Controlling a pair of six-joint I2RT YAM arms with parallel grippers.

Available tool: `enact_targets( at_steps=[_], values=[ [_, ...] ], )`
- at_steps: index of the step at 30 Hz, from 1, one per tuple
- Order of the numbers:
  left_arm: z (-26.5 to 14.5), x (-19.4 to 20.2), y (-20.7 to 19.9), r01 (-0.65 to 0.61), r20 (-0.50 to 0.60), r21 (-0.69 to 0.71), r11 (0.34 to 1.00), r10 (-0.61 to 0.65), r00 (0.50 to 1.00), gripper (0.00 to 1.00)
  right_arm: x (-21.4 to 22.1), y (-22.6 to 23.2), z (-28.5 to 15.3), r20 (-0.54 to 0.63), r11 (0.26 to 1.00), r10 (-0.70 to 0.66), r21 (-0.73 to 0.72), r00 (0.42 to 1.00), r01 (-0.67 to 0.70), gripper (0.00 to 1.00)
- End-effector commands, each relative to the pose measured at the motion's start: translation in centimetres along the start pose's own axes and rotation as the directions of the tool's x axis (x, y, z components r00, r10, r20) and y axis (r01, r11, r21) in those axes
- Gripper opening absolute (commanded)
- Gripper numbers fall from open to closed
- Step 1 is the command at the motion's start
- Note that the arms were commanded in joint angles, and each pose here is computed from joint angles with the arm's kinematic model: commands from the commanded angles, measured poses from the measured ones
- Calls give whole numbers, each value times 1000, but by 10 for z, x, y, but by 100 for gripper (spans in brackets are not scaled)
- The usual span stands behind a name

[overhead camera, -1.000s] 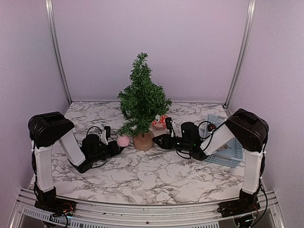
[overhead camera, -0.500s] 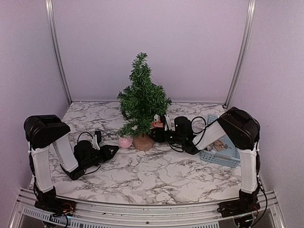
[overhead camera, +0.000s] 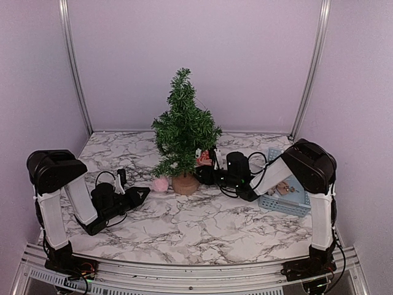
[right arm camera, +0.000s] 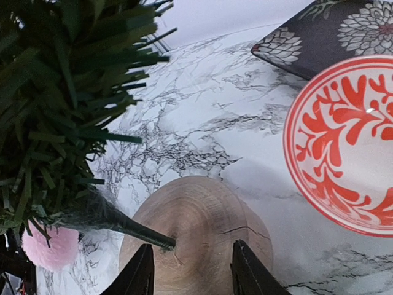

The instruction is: Decorate the small christmas tree

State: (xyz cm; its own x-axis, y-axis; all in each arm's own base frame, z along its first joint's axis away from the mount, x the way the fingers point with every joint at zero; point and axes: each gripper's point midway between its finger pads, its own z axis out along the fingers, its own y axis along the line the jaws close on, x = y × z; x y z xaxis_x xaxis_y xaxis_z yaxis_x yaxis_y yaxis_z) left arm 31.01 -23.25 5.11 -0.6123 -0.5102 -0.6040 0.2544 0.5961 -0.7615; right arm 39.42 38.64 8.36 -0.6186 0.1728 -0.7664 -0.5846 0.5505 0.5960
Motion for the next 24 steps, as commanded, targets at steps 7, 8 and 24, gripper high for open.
enact_targets(
  at_steps=[7,8,24],
  values=[
    [1,-11,-12,-23,35,37,999,21,999,25,-4,-31,6,-23,986,-38,161,999,42,43],
    [1,-11,-12,-23,34,37,999,22,999,25,-4,-32,8,-25,987,-38,157,999,42,43],
    [-11,-26,-13,-55,74,-28,998,57,996,24,21,-7,-6,-42,996,83,46,996,-81,27]
  ],
)
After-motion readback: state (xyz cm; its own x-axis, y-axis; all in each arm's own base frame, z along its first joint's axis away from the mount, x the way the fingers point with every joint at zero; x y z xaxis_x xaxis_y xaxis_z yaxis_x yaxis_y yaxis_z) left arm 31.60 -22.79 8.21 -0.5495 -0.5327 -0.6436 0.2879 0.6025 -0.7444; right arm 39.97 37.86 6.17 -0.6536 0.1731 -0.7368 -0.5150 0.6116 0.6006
